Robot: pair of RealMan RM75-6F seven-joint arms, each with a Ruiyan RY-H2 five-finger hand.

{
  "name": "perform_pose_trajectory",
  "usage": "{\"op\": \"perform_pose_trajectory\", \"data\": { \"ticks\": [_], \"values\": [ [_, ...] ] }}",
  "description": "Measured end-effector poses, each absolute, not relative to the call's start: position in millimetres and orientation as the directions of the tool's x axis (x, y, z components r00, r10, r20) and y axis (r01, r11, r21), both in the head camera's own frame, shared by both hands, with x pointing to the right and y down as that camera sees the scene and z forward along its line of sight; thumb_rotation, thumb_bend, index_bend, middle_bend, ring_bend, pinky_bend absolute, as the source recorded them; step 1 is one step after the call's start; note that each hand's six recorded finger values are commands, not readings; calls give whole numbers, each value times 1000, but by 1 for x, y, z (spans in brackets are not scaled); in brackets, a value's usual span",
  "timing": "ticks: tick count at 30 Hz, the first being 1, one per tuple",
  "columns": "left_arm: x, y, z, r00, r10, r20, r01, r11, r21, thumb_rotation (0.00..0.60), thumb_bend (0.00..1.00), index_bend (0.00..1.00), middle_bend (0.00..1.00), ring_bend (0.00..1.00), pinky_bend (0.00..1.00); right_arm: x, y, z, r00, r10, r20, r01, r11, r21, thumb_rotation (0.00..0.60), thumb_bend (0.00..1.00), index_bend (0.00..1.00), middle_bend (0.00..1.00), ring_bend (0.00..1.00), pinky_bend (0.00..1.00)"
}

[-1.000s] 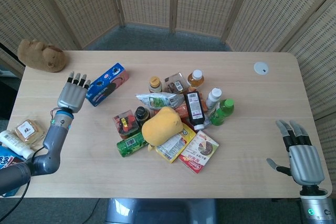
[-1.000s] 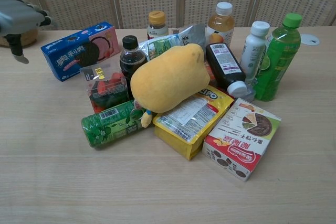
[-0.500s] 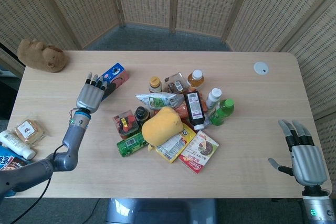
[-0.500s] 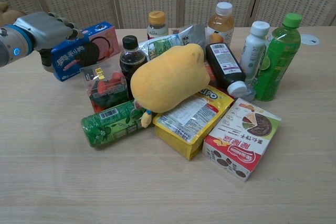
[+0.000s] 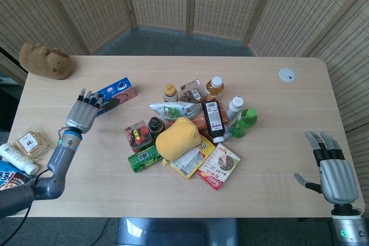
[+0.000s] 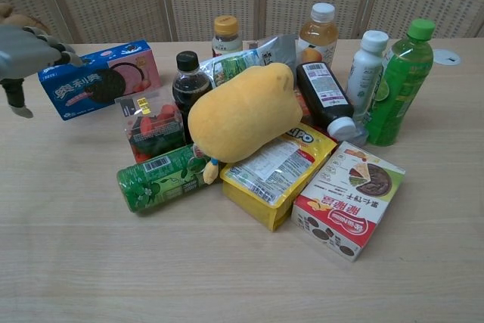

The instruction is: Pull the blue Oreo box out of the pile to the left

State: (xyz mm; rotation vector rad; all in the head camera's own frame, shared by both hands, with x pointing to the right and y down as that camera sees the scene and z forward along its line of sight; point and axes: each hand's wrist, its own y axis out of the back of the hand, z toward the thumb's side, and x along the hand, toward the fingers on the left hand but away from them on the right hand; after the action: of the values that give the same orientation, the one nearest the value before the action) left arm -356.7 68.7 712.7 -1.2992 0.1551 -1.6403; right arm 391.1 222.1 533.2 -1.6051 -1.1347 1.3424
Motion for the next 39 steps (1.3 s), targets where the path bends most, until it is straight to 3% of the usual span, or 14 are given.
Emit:
{"op": "perform_pose_trajectory", "data": {
  "ticks": [5,11,22,29,39],
  "values": [
    [-381,72,694,34,-748,663,598,-516,-613,600,0,106,0,0,0,390,222,534,62,943,-328,168,-334,-927,600,0,0,0,0,0],
    [-371,56,682,62,-793,606,557,-476,-680,600,0,105,0,0,0,390,223,535,63,941,-333,167,-339,-926,600,0,0,0,0,0],
    [-346,41,718,55,-808,587,565,-460,-685,600,0,105,0,0,0,395,222,534,51,942,-332,161,-336,-928,600,0,0,0,0,0],
    [-336,51,748,44,-784,620,580,-485,-655,600,0,105,0,0,0,394,222,534,51,942,-331,162,-335,-928,600,0,0,0,0,0],
    [-351,70,728,66,-766,639,599,-482,-639,600,0,104,0,0,0,392,223,536,56,939,-340,166,-345,-924,600,0,0,0,0,0]
  ]
}}
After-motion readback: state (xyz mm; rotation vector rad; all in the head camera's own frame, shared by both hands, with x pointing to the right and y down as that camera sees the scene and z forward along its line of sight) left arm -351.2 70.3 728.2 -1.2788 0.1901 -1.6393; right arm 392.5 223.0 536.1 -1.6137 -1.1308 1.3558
